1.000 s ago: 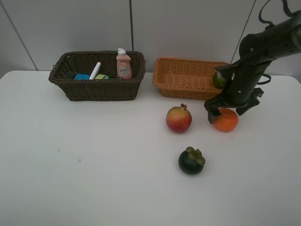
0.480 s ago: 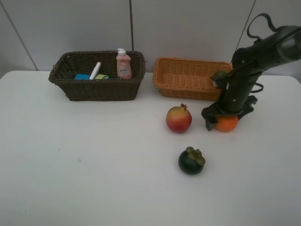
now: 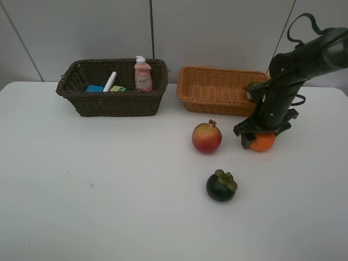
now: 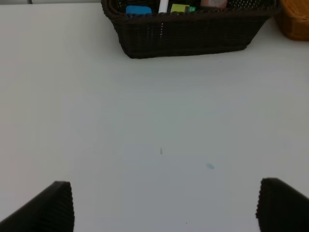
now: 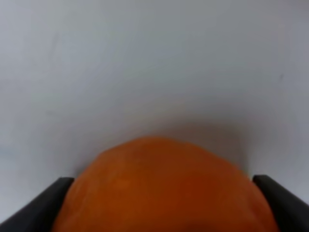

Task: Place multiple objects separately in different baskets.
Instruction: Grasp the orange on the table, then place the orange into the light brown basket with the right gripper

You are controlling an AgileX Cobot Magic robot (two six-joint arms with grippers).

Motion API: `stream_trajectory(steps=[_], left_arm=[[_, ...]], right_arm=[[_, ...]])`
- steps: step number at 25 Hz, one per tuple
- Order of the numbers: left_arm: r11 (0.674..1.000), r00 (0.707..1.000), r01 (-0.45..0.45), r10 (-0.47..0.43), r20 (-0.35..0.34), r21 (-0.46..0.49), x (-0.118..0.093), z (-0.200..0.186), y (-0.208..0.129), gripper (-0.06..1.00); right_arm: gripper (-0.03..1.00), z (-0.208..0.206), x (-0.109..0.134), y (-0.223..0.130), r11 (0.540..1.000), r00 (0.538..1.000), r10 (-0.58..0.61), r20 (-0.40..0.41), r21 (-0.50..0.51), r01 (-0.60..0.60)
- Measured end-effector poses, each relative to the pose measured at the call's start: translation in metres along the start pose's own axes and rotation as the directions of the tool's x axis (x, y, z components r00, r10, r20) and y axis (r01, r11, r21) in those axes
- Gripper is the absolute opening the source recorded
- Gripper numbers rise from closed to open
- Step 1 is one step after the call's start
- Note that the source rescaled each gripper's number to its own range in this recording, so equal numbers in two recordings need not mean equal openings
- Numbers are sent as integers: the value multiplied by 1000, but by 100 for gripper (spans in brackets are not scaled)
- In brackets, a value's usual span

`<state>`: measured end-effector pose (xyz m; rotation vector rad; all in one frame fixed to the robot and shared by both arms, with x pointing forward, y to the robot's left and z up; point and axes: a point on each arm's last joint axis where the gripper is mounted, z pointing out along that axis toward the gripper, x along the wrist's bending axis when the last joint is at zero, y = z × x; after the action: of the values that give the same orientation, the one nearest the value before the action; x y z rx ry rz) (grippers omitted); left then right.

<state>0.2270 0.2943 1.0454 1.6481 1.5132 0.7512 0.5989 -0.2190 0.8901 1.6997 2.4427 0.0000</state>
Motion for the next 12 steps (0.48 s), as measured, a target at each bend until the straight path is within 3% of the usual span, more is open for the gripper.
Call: stream_trajectory(steps=[7, 12], left_arm=[[1000, 1000, 0, 0, 0, 0, 0, 0, 0, 92], [1000, 1000, 0, 0, 0, 0, 0, 0, 0, 92]], right_arm=[[45, -79, -13, 36, 982, 998, 60, 3, -182, -58], [44, -102, -17, 76, 949, 994, 102, -47, -296, -112]])
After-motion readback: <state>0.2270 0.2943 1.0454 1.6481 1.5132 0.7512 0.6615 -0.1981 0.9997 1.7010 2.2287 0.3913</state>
